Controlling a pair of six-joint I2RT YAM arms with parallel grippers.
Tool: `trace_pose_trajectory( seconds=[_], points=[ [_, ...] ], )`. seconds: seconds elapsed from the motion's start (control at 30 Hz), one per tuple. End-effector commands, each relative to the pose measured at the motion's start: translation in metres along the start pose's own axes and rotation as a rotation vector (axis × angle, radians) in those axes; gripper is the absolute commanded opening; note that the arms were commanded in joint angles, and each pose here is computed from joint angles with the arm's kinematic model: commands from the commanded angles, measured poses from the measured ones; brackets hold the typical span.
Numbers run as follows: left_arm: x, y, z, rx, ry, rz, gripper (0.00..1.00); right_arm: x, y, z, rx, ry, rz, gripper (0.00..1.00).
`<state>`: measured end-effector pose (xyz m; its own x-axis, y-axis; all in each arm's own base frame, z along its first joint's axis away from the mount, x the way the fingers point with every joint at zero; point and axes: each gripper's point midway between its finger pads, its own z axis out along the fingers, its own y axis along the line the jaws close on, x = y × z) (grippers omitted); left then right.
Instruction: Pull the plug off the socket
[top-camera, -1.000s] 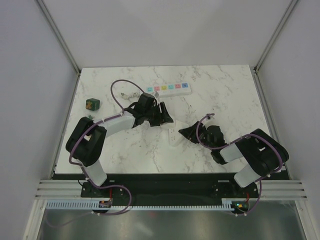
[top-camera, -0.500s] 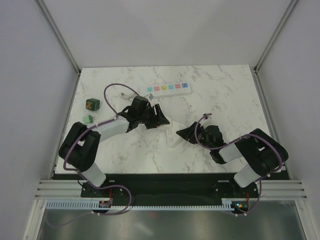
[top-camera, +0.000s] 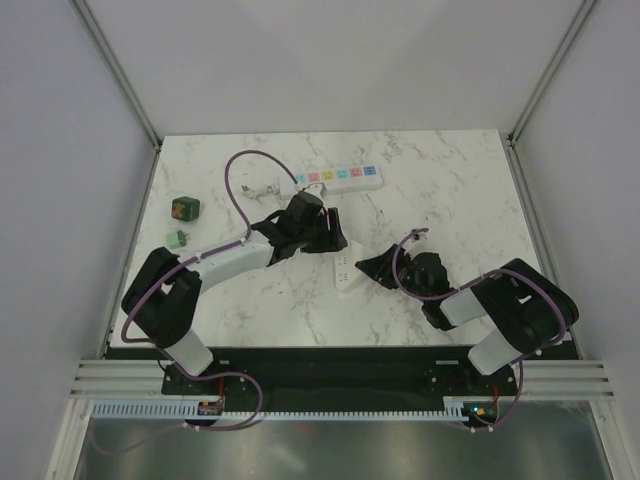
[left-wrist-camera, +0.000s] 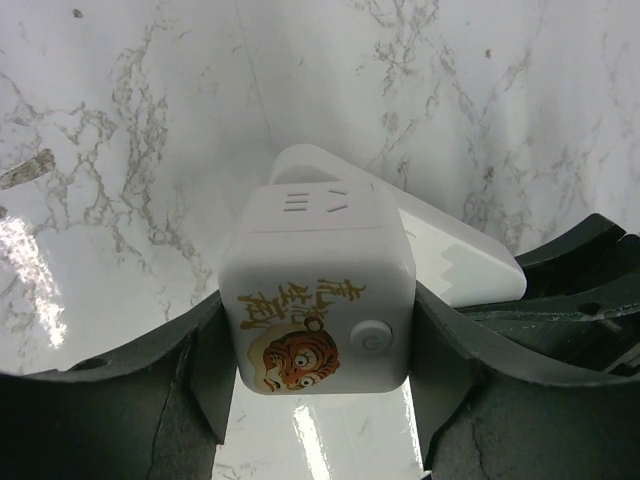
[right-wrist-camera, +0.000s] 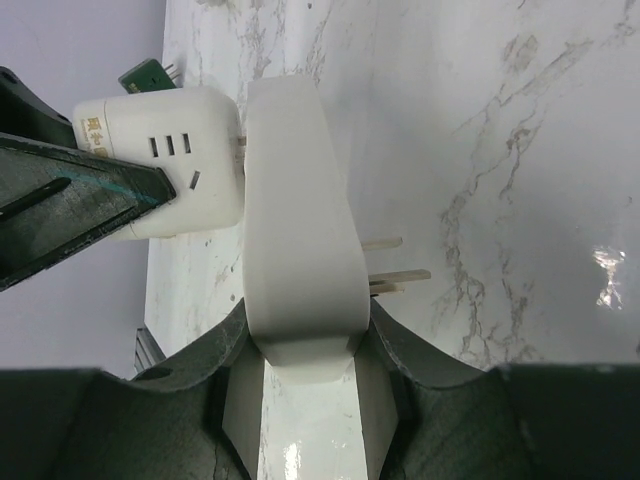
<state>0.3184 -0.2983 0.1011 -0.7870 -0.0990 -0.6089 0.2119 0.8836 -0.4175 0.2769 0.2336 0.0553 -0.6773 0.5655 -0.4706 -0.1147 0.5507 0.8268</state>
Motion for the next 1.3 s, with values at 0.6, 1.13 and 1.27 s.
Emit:
trace_pose_trajectory(
  seconds=[0.6,1.13,1.27],
  points=[
    [0.024,0.038,-0.002,0.116,0.091,-0.027,0.02,-0.008,-0.109,-0.037,0.461,-0.133,0.005,0.0],
    [0.022,0.05,-0.02,-0.022,0.17,0.067,0.02,-0.009,-0.11,-0.038,0.484,-0.139,-0.019,0.0],
    [0.006,0.043,-0.03,-0.022,0.107,-0.024,0.02,-0.008,-0.11,-0.037,0.496,-0.136,-0.035,0.0]
  ],
)
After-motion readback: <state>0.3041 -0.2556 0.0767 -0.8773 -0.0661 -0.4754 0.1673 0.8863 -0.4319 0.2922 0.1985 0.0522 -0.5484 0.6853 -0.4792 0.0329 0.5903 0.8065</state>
